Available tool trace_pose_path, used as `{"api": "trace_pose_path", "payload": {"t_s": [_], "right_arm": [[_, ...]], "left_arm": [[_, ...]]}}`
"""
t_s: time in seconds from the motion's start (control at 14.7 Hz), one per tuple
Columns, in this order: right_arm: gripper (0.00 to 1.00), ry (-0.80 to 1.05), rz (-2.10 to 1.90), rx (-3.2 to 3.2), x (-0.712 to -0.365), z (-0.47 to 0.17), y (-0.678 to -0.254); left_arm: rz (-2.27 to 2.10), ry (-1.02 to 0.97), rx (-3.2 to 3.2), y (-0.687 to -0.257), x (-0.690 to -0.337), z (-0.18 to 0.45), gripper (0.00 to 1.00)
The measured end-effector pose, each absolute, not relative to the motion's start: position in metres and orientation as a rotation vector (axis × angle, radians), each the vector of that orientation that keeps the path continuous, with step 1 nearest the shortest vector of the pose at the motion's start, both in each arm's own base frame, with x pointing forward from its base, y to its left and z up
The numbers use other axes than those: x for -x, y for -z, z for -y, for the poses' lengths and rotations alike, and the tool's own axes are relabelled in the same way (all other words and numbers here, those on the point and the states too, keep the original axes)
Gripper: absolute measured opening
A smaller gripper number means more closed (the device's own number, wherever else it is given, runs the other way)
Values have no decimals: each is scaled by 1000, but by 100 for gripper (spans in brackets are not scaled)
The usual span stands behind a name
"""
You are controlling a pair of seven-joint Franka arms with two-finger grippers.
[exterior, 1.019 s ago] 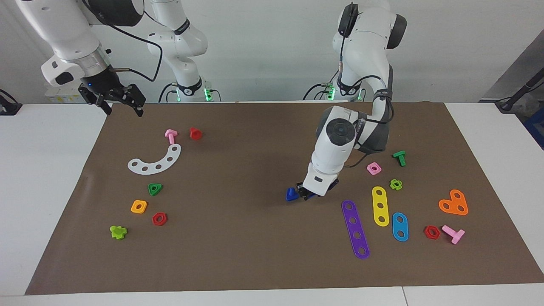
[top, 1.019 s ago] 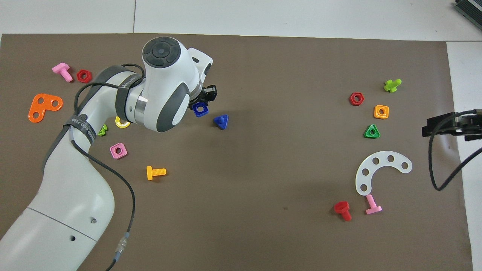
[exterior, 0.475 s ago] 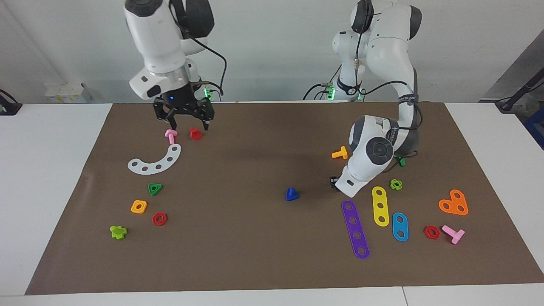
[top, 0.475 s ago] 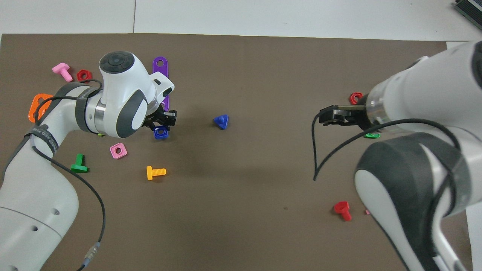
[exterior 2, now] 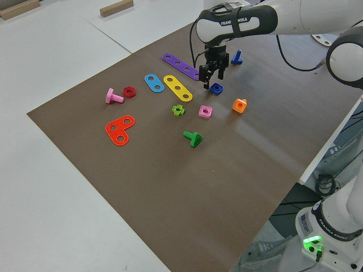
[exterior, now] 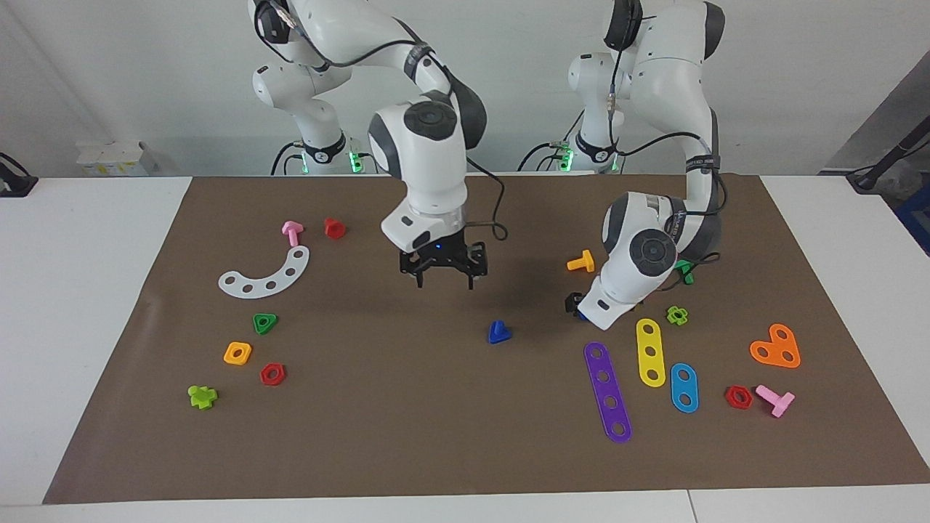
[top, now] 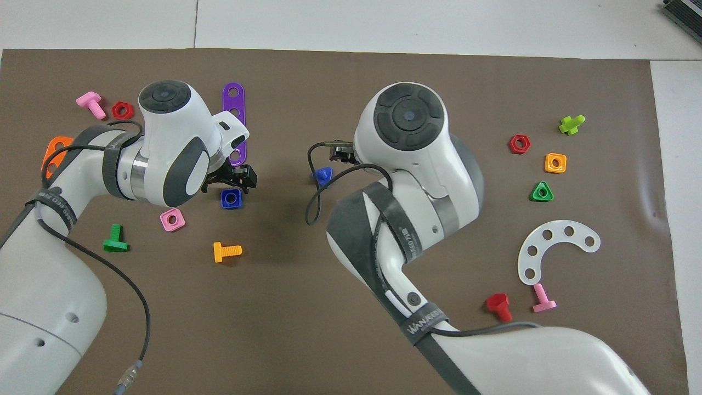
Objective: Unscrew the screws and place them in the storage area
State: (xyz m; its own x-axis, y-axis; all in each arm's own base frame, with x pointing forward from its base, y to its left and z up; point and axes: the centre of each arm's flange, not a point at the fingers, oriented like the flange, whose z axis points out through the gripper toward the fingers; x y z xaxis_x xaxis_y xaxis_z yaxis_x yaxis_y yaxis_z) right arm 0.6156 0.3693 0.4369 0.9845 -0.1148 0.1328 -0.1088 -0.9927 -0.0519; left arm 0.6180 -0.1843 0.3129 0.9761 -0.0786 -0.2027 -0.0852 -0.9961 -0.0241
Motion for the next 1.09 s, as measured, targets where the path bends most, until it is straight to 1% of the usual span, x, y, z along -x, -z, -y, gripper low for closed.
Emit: {"api": "trace_pose_path", "payload": {"t_s": [0.14,0.27,0.41,0.54,0.61,0.68,0.75,0.81,0.88,1.09], "right_arm": [[100,236,-155,3078,-621,-405,-400],[100,252,-134,3075,-623,-424,-369],[100,278,-116,3063,-624,-434,-356],[97,305,-102,3046,-623,-440,-352],[92,313,-99,3042,-623,-442,-350],[92,315,-95,3040,-622,-443,-347],[89,315,-89,3041,-621,-443,-343],[73,311,-84,3044,-619,-443,-338],[63,315,-79,3042,-618,-442,-333],[61,314,-72,3043,-614,-441,-316]], "left_arm": [[-106,-260,3101,-336,-625,169,100],[-100,-239,3107,-373,-627,134,100],[-130,-261,3105,-414,-620,92,100],[-150,-298,3103,-449,-607,53,100],[-155,-320,3103,-463,-599,36,100],[-158,-341,3103,-476,-592,22,100],[-159,-357,3102,-486,-585,15,100],[-155,-371,3100,-496,-579,12,100],[-153,-376,3097,-507,-572,12,100],[-146,-350,3093,-545,-551,12,100]]}}
